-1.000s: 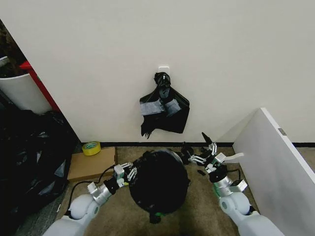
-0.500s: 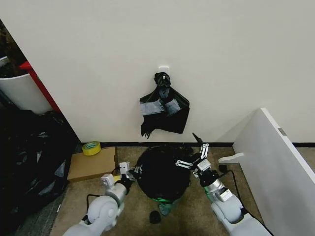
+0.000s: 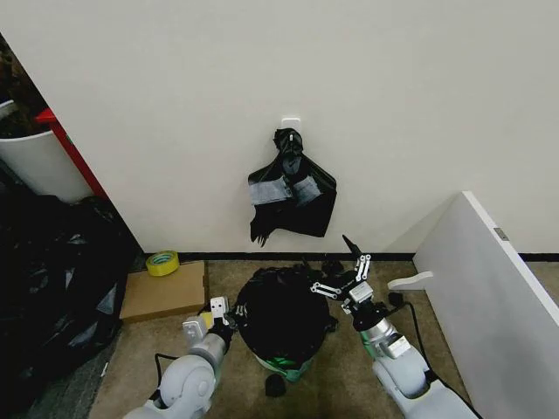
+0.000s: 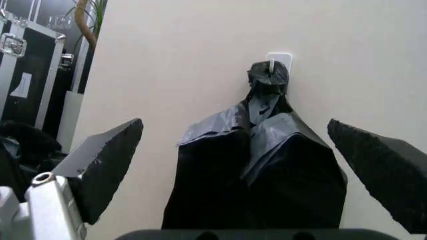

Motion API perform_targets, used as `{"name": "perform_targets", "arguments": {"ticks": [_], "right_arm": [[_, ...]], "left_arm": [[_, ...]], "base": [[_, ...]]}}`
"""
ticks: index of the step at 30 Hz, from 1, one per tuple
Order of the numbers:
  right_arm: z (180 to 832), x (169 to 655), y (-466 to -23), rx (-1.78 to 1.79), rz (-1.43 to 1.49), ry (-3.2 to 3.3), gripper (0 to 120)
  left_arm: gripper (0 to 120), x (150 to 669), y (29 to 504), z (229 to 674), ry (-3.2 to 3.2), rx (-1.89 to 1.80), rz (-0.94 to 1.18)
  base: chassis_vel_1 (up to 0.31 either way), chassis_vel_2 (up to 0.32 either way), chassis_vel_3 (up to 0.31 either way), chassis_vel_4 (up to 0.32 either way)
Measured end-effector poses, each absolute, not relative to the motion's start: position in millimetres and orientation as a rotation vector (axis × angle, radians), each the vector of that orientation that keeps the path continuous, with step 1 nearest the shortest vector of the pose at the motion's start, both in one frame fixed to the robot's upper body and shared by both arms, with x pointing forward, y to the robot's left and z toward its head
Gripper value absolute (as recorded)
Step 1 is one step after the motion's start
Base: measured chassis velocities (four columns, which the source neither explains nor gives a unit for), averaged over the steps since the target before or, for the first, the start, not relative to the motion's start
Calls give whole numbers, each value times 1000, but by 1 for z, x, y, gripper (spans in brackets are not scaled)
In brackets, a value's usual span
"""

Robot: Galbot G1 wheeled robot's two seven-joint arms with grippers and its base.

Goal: Place the garbage bag over the trash bin.

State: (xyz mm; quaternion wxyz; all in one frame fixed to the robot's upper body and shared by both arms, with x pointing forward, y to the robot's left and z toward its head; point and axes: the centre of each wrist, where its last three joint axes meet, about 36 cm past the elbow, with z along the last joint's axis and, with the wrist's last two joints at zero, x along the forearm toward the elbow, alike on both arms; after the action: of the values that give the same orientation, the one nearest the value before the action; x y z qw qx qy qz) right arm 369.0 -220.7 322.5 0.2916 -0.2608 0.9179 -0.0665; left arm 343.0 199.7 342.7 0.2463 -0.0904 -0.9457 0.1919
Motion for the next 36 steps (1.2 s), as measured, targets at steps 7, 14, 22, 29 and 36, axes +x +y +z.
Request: {"name": "perform_targets", "arguments": {"ticks": [7, 14, 22, 29, 36], "right_arm": [[320, 365, -221, -698, -166, 2459, 100], [318, 364, -219, -701, -159, 2463, 100], [317, 362, -219, -680, -102, 2500, 100], [330, 359, -224, -572, 17, 2617, 100], [363, 352, -239, -317, 40, 2852, 100]], "left_arm": [[41, 342, 202, 356, -2628, -255, 543], [67, 338, 208, 367, -2647, -261, 520], [96, 333, 206, 386, -2757, -306, 539], [100, 328, 192, 392, -3215, -405, 226], [100, 336, 219, 401, -3439, -209, 135]], "base": [[0, 0, 0, 0], [0, 0, 0, 0], [0, 0, 0, 0], [0, 0, 0, 0], [0, 0, 0, 0]]}}
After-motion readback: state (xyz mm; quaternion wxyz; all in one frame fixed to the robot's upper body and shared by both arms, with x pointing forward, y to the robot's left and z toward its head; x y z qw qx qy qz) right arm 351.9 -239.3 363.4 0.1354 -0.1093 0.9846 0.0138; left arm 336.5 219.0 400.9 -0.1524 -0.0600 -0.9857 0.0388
